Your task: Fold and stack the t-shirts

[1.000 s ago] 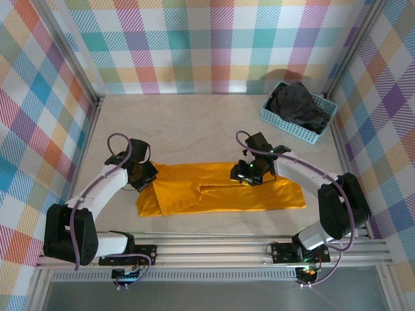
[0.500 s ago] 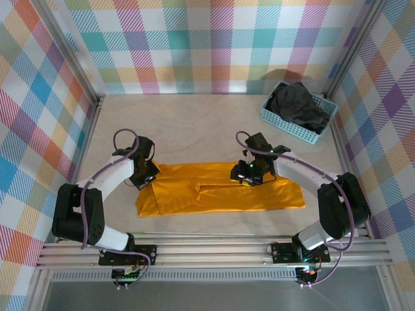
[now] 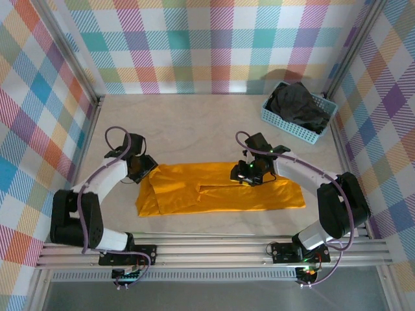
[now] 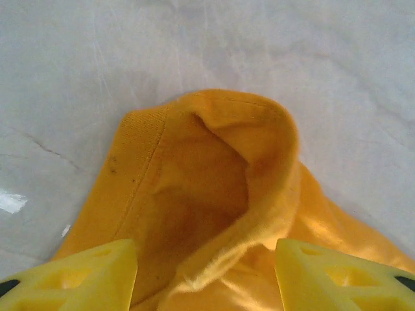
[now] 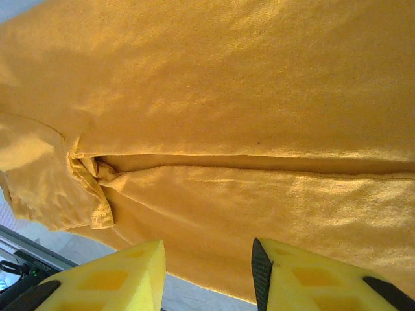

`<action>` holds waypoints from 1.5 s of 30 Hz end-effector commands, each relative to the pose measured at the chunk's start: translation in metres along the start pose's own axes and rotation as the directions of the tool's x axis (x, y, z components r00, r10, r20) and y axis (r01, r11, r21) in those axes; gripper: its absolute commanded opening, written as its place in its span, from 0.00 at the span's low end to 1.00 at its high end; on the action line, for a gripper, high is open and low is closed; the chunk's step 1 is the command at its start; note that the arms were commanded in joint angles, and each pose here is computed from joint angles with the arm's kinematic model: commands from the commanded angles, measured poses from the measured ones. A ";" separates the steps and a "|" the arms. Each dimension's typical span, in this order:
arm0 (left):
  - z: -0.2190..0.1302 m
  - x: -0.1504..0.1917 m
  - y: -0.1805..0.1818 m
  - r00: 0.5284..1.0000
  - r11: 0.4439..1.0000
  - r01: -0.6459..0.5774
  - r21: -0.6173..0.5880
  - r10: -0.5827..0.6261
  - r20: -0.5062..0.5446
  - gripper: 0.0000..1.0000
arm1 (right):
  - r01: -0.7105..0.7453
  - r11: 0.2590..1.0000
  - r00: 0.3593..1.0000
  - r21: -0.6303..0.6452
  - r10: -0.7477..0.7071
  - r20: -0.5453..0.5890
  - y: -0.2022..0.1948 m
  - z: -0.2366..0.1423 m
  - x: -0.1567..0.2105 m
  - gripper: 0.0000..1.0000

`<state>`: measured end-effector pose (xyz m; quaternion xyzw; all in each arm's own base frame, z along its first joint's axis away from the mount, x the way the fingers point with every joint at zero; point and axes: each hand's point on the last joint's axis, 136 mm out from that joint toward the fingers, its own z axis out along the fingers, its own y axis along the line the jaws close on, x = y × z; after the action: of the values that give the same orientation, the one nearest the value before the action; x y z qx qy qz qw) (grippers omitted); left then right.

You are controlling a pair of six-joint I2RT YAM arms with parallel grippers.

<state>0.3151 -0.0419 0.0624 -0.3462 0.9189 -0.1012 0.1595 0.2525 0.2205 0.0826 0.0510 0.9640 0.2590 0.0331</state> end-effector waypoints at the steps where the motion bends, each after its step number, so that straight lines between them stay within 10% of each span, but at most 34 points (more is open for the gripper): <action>1: 0.002 -0.016 -0.017 0.999 0.999 -0.031 0.036 0.031 0.021 0.53 | 0.015 1.000 1.000 0.009 -0.015 0.001 0.000 -0.003 0.001 0.41; 10: 0.015 -0.008 0.018 0.999 0.997 0.009 -0.073 -0.006 0.036 0.01 | 0.008 1.000 1.000 0.018 -0.008 0.004 -0.004 -0.003 0.000 0.41; 16: 0.003 0.005 0.044 0.996 0.985 0.085 -0.152 -0.083 0.020 0.07 | -0.014 1.000 1.000 0.027 0.014 0.019 -0.011 -0.006 -0.006 0.41; 19: -0.019 -0.004 0.052 0.992 0.977 0.100 -0.189 -0.085 0.089 0.48 | -0.026 0.999 0.999 0.032 0.025 0.033 -0.017 -0.010 -0.012 0.41; 21: -0.040 -0.009 0.056 0.987 0.974 0.116 -0.193 -0.091 0.136 0.55 | -0.049 0.998 0.998 0.034 0.047 0.044 -0.025 -0.014 -0.018 0.41; 28: -0.062 0.066 0.008 0.985 0.982 0.170 0.081 -0.169 -0.020 0.19 | -0.188 0.979 0.978 0.082 0.179 0.104 -0.079 -0.032 -0.051 0.39; 33: -0.042 0.122 -0.040 0.978 0.969 0.186 0.165 -0.167 -0.121 0.18 | -0.226 0.956 0.973 0.187 0.211 0.094 -0.114 -0.027 -0.073 0.34; 45: 0.032 0.094 -0.017 0.977 0.978 0.171 -0.116 -0.184 -0.111 0.10 | -0.297 0.921 0.948 0.252 0.316 -0.040 -0.138 0.000 -0.047 0.33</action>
<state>0.2463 -0.1351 0.0165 -0.4243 0.8982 -0.1016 0.0538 0.3094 0.0922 0.0182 0.1906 0.9726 0.1324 -0.0169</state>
